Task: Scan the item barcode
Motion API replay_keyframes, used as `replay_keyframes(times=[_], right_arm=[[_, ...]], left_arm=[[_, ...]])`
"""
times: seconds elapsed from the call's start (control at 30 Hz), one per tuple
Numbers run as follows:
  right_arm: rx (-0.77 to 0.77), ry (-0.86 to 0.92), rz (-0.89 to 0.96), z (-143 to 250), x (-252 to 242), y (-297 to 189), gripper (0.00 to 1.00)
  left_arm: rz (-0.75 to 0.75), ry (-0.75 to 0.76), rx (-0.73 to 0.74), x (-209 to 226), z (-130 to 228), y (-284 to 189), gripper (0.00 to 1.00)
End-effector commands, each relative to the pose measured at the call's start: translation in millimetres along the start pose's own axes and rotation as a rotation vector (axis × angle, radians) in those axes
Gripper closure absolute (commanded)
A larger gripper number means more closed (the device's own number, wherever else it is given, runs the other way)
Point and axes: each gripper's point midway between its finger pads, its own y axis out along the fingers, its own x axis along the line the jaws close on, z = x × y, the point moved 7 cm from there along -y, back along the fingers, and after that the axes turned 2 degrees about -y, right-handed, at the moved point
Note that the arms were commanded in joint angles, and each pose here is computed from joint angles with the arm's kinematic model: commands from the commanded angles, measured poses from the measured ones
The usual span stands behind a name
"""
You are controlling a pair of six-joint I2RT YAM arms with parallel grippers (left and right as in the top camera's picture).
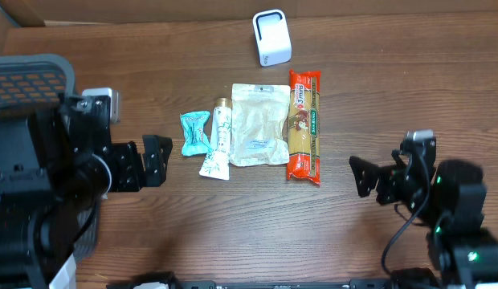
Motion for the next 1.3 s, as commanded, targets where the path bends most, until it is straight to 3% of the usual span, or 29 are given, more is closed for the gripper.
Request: replay_keyframes(times=[0.0,0.3,0.73,1.0,1.13,1.27], right_arm=[[0.035,0.012,-0.018,-25.6,6.1,-0.5,0.00],[0.161,0.065,-0.146,-32.2,10.9,27.3,0.00],[0.176,0.064,-0.147,-31.1,9.1,32.6,0.00],[0.177,0.037,-0.126,-30.0,6.4,33.6,0.00],[0.183,0.040,-0.125,-29.5,5.7,35.4,0.00],[0.203,0.049,-0.124,-27.4,3.6,40.8,0.00]], left_arm=[[-0.060,0.011,-0.024,5.5,4.8,-7.7,0.00],[-0.067,0.017,-0.056,8.2,25.6,-7.1,0.00],[-0.061,-0.021,-0.104,19.8,58.2,35.1,0.00],[-0.061,-0.078,-0.343,22.6,93.7,18.1,0.00],[-0.134,-0.106,-0.448,32.0,123.3,6.7,0.00],[-0.242,-0.134,-0.459,46.3,148.5,10.6,0.00]])
